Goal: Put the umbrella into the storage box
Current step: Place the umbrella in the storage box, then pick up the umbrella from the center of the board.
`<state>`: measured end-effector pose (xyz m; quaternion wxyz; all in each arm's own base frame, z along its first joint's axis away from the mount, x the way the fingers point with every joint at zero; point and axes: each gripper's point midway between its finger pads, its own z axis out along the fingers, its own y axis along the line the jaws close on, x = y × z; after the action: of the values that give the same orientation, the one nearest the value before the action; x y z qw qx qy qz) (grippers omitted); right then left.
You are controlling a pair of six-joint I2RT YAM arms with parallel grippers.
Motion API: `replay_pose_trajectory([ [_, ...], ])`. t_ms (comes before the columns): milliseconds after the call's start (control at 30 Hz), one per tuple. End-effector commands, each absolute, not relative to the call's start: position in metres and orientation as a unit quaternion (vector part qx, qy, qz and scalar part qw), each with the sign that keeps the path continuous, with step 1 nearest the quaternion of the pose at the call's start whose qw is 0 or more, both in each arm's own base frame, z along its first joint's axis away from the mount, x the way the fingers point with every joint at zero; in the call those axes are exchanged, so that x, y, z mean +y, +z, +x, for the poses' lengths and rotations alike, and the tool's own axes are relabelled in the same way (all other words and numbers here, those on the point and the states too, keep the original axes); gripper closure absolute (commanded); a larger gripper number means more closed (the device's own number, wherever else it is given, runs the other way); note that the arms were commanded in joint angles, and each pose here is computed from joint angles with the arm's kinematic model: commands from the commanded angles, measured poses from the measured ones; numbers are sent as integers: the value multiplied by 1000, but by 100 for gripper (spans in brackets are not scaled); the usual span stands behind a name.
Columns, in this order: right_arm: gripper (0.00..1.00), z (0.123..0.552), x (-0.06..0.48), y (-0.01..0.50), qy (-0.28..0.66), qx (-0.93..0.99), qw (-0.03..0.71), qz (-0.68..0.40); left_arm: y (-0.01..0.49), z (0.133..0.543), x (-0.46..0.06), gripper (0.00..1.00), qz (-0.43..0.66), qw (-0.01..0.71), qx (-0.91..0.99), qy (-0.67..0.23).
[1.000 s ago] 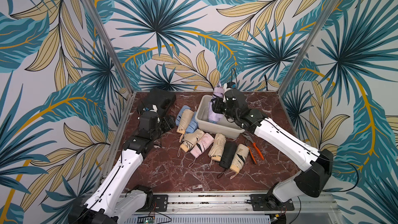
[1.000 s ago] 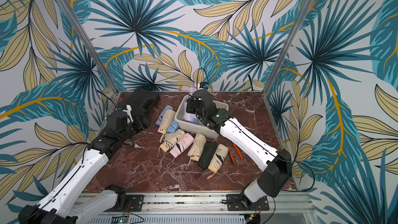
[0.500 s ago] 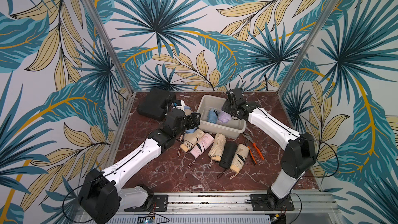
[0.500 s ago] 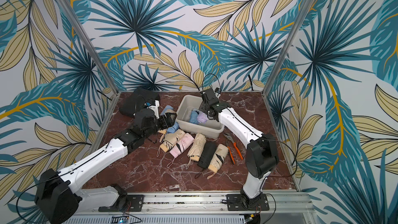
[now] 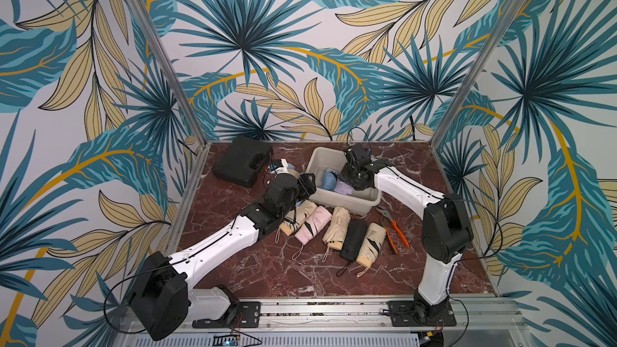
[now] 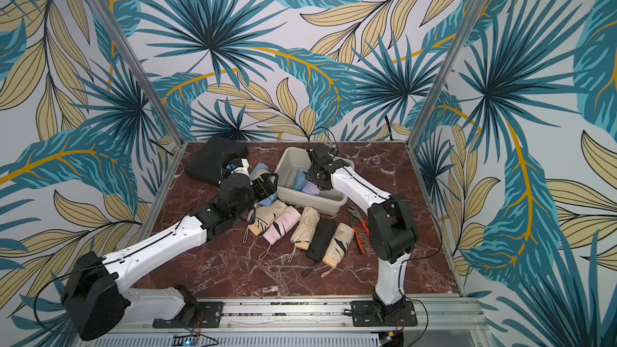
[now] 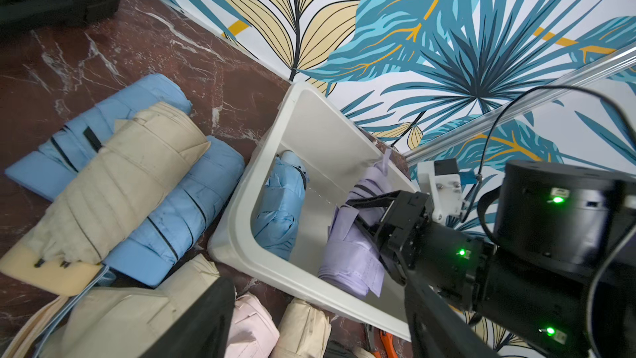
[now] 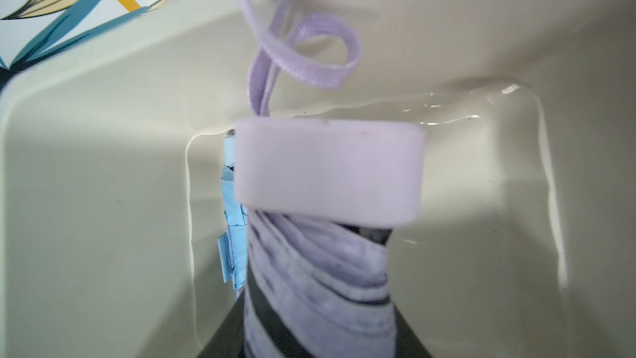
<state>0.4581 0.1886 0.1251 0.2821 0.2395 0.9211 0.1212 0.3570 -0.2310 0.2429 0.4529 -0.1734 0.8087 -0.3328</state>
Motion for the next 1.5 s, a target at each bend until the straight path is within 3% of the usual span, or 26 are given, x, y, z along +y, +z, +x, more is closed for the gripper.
replay_pose_trajectory([
  [0, 81, 462, 200, 112, 148, 916, 274, 255, 249, 361, -224, 19, -190, 463, 805, -317],
  [133, 72, 465, 200, 96, 135, 920, 267, 252, 242, 362, -215, 19, -204, 467, 807, -297],
  [333, 38, 471, 200, 89, 126, 923, 277, 236, 235, 358, -200, 18, -237, 475, 795, -293],
  [467, 25, 473, 199, 106, 135, 918, 299, 224, 221, 345, -194, 18, -235, 455, 811, -280],
  [667, 21, 458, 184, 152, 142, 906, 337, 213, 190, 322, -204, 18, -190, 409, 840, -301],
  [833, 21, 437, 169, 186, 135, 904, 363, 181, 184, 291, -286, 18, 10, 334, 852, -402],
  [967, 21, 414, 158, 198, 134, 904, 369, 169, 156, 256, -332, 18, 111, 260, 880, -382],
  [1200, 21, 365, 125, 210, 125, 892, 389, 194, 115, 245, -349, 14, 108, 227, 923, -290],
  [1467, 20, 330, 99, 217, 105, 887, 405, 196, 101, 251, -321, 11, 53, 252, 944, -204],
])
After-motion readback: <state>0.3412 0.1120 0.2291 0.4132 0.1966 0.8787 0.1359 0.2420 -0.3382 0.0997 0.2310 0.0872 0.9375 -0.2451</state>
